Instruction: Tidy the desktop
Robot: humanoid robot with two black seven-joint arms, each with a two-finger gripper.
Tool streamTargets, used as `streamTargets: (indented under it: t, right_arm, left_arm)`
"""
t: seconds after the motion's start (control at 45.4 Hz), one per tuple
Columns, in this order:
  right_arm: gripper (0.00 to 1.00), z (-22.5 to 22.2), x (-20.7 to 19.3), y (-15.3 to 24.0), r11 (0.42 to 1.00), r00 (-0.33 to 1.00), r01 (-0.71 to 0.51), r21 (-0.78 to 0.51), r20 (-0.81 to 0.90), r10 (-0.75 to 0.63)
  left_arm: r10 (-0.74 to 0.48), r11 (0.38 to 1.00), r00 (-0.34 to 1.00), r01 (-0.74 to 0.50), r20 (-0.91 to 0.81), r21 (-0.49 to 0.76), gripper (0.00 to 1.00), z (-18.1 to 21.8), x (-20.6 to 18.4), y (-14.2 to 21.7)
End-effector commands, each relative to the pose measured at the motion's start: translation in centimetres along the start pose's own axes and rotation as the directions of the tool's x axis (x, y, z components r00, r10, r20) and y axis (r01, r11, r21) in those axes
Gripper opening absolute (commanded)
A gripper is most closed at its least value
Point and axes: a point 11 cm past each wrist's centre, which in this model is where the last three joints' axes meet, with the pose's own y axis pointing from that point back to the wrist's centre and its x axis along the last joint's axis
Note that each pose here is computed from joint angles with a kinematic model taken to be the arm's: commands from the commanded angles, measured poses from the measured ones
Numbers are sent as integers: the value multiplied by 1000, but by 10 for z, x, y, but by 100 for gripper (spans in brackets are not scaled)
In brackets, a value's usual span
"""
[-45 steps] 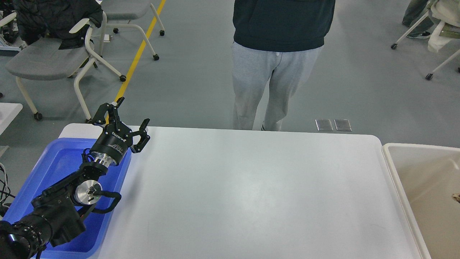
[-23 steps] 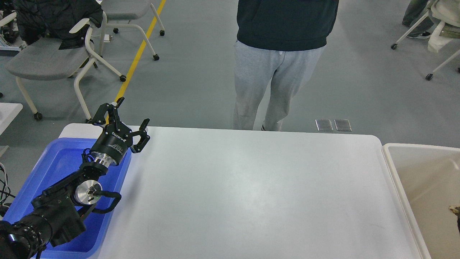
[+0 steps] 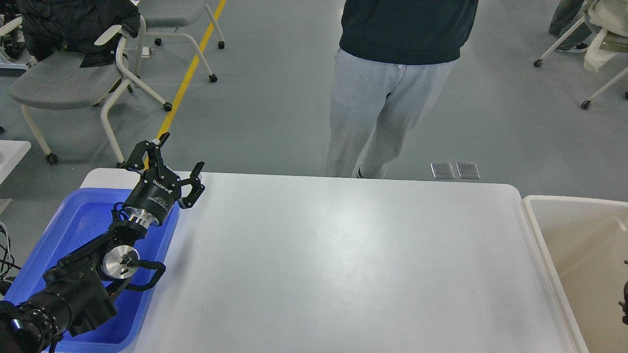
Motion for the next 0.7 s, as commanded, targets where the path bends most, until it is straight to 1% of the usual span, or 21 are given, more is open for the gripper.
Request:
streamTargets:
  t: [0.0, 0.088, 0.176, 0.308, 0.419, 0.529, 0.617, 0.683]
  right_arm:
    - [100, -28, 1, 3, 999, 1000, 1, 50, 31, -3]
    - [100, -44, 4, 5, 997, 994, 8, 82, 109, -17]
    - [100, -61, -8, 6, 990, 967, 65, 126, 239, -94]
    - [100, -95, -25, 14, 956, 874, 178, 234, 408, -263]
    - [100, -124, -49, 27, 906, 766, 265, 331, 498, -406]
    - [100, -147, -80, 42, 838, 656, 356, 414, 528, -540]
    - [100, -160, -117, 59, 742, 543, 462, 485, 507, -670]
    - [100, -165, -143, 73, 657, 440, 530, 536, 488, -754]
  left_arm:
    - [0, 1000, 1000, 0, 0, 0, 100, 0, 0, 0]
    - [0, 1000, 1000, 0, 0, 0, 100, 0, 0, 0]
    - [0, 1000, 1000, 0, 0, 0, 100, 0, 0, 0]
    - [0, 1000, 1000, 0, 0, 0, 100, 0, 0, 0]
    - [0, 1000, 1000, 0, 0, 0, 100, 0, 0, 0]
    - [0, 1000, 1000, 0, 0, 0, 100, 0, 0, 0]
    - [0, 1000, 1000, 0, 0, 0, 100, 0, 0, 0]
    - [0, 1000, 1000, 0, 0, 0, 100, 0, 0, 0]
